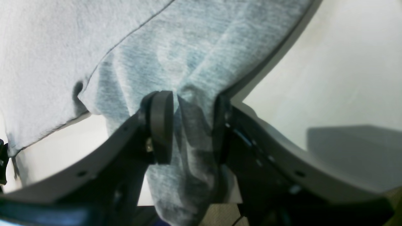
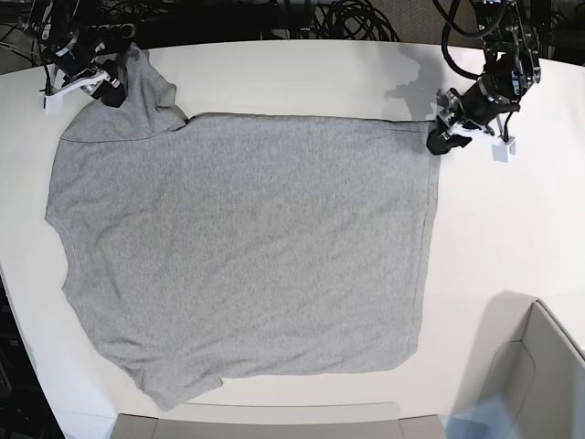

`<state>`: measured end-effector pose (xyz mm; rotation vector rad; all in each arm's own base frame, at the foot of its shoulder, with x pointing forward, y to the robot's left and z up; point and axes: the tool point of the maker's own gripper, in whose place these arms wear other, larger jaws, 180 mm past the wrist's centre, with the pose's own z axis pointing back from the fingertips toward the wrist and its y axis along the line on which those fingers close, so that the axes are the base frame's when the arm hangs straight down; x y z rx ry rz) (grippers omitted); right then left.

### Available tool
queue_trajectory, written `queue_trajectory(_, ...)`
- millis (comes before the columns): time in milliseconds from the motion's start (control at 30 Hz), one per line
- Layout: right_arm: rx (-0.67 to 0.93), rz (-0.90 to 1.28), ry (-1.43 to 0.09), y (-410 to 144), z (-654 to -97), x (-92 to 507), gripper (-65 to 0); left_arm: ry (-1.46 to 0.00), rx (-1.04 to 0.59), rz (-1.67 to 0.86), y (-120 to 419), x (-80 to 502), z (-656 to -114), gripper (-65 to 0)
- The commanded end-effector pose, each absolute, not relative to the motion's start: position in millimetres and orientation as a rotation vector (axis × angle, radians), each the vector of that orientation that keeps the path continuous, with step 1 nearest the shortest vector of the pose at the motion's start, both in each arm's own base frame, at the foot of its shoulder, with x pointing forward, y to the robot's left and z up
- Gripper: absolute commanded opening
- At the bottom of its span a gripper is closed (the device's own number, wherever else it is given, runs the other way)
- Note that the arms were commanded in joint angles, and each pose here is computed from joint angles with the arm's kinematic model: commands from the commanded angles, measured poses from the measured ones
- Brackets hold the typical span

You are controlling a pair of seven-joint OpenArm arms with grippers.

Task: Fold the T-shirt properly
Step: 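Close both grippers on the shoulder corners of the shirt, then lift the shoulders and fold them over toward the hem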

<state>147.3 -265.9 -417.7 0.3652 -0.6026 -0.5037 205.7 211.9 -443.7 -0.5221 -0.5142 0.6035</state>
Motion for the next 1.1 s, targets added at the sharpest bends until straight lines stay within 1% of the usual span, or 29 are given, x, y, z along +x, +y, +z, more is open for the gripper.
queue_trajectory(0, 0.334, -0.488, -0.534, -267, -426, 135, -44.2, -0.429, -0.519, 0.562, 196, 192, -454, -43.5)
queue_trajectory(67, 0.34, -0.461, -0.522, -263, -427, 136, -44.2, -0.405, -0.531, 0.542, 184, 189, -459, -43.6)
queue_trajectory(133, 0.357, -0.427, -0.502, -252, -430, 137, -44.4, -0.427, -0.53, 0.54, 180, 192, -459, -44.0)
queue_trajectory(167, 0.364, -0.419, -0.494, -248, -432, 136, -45.6, -0.445, -0.524, 0.543, 182, 195, -459, -45.4)
queue_trajectory(200, 0.364, -0.416, -0.488, -247, -433, 134, -48.0, -0.449, -0.519, 0.552, 185, 195, -460, -47.2)
queue_trajectory(300, 0.361, -0.418, -0.489, -248, -433, 134, -61.9, -0.444, -0.498, 0.578, 194, 190, -466, -56.6)
queue_trajectory(333, 0.357, -0.418, -0.49, -250, -432, 134, -65.0, -0.453, -0.488, 0.594, 201, 190, -465, -60.5)
queue_trajectory(367, 0.345, -0.426, -0.498, -256, -430, 134, -65.0, -0.462, -0.479, 0.608, 208, 190, -464, -64.9)
queue_trajectory(500, 0.301, -0.418, -0.542, -274, -413, 137, -65.0, -0.476, -0.443, 0.657, 230, 181, -461, -65.0)
queue_trajectory(667, 0.291, -0.322, -0.59, -259, -383, 136, -65.0, -0.505, -0.39, 0.682, 259, 170, -452, -65.0)
queue_trajectory(833, 0.293, -0.255, -0.592, -243, -365, 125, -65.0, -0.517, -0.359, 0.653, 263, 154, -439, -65.0)
queue_trajectory(933, 0.292, -0.243, -0.583, -239, -361, 117, -65.0, -0.54, -0.313, 0.677, 281, 138, -427, -65.0)
queue_trajectory(1067, 0.261, -0.273, -0.603, -249, -355, 113, -65.0, -0.584, -0.269, 0.673, 296, 132, -408, -65.0)
